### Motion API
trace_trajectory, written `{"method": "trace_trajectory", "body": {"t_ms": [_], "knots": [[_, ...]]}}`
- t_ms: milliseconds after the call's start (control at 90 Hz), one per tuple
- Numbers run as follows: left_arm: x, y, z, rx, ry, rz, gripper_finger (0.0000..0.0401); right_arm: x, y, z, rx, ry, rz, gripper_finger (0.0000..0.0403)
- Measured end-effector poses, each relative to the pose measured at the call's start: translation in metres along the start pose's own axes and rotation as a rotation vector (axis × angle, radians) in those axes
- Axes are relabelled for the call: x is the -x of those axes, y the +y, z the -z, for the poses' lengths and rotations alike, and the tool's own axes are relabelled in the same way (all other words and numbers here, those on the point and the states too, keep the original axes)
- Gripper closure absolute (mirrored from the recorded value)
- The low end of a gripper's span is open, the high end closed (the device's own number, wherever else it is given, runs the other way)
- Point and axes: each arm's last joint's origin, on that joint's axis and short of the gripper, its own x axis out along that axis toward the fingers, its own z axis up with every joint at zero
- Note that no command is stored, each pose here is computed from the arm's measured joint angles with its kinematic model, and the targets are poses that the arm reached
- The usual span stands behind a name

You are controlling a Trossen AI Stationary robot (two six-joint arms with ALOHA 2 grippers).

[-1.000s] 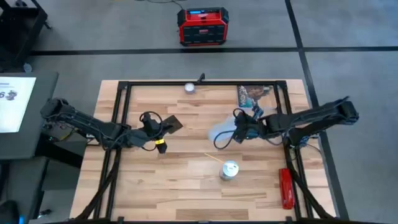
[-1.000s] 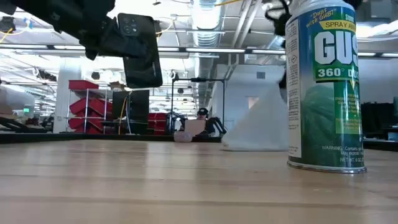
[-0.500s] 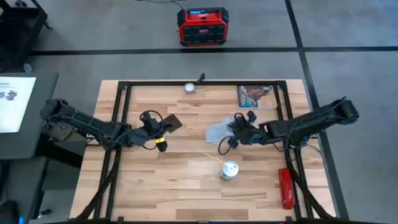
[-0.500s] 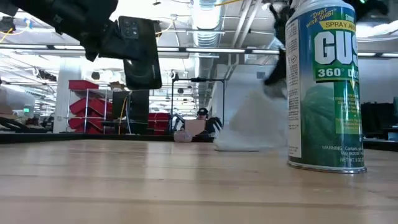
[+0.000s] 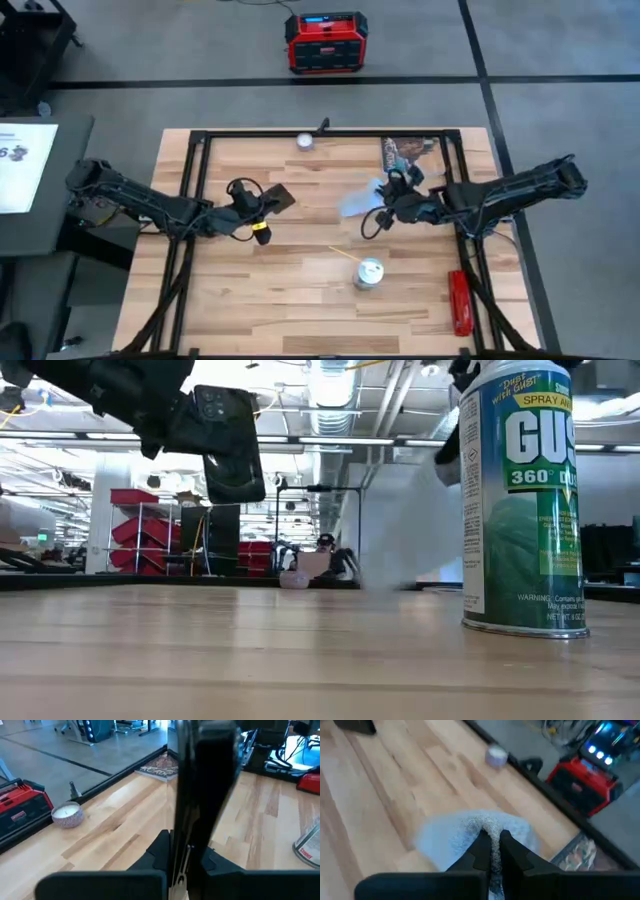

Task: Apply microfiber cloth
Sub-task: Wipe the back of the cellphone with a gray microfiber cloth, then spray the front of the cellphone with the cleaning bottle

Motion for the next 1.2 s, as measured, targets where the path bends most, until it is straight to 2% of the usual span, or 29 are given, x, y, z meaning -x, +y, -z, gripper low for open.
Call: {"method": "trace_trajectory", "body": {"t_ms": [300, 411, 500, 600, 644, 767, 944, 1200], "knots": [[0.000, 0.000, 0.000, -0.001, 0.002, 0.000, 0.0399, -0.010, 0.008, -0.002, 0.039, -0.020, -0.006, 0.0253], [0.000, 0.000, 0.000, -0.008, 0.001, -0.002, 0.0399, -0.010, 0.006, -0.004, 0.060, -0.013, -0.008, 0.0232], [-0.001, 0.001, 0.000, -0.011, 0.004, -0.009, 0.0399, -0.004, 0.005, -0.003, 0.088, 0.034, -0.022, 0.0265], [-0.002, 0.003, 0.000, -0.013, 0.009, -0.012, 0.0399, 0.010, 0.006, 0.004, 0.110, 0.101, -0.032, 0.0360], [-0.003, 0.003, 0.000, -0.011, 0.012, -0.011, 0.0399, 0.018, 0.007, 0.009, 0.109, 0.135, -0.054, 0.0385], [-0.004, 0.005, 0.000, -0.012, 0.019, -0.012, 0.0399, 0.043, 0.013, 0.023, 0.028, 0.205, -0.147, 0.0400], [-0.007, 0.007, -0.001, -0.009, 0.022, -0.010, 0.0399, 0.075, 0.037, 0.043, -0.088, 0.263, -0.302, 0.0403], [-0.010, 0.008, -0.003, 0.003, 0.022, -0.004, 0.0399, 0.082, 0.084, 0.080, -0.131, 0.357, -0.326, 0.0403]]}}
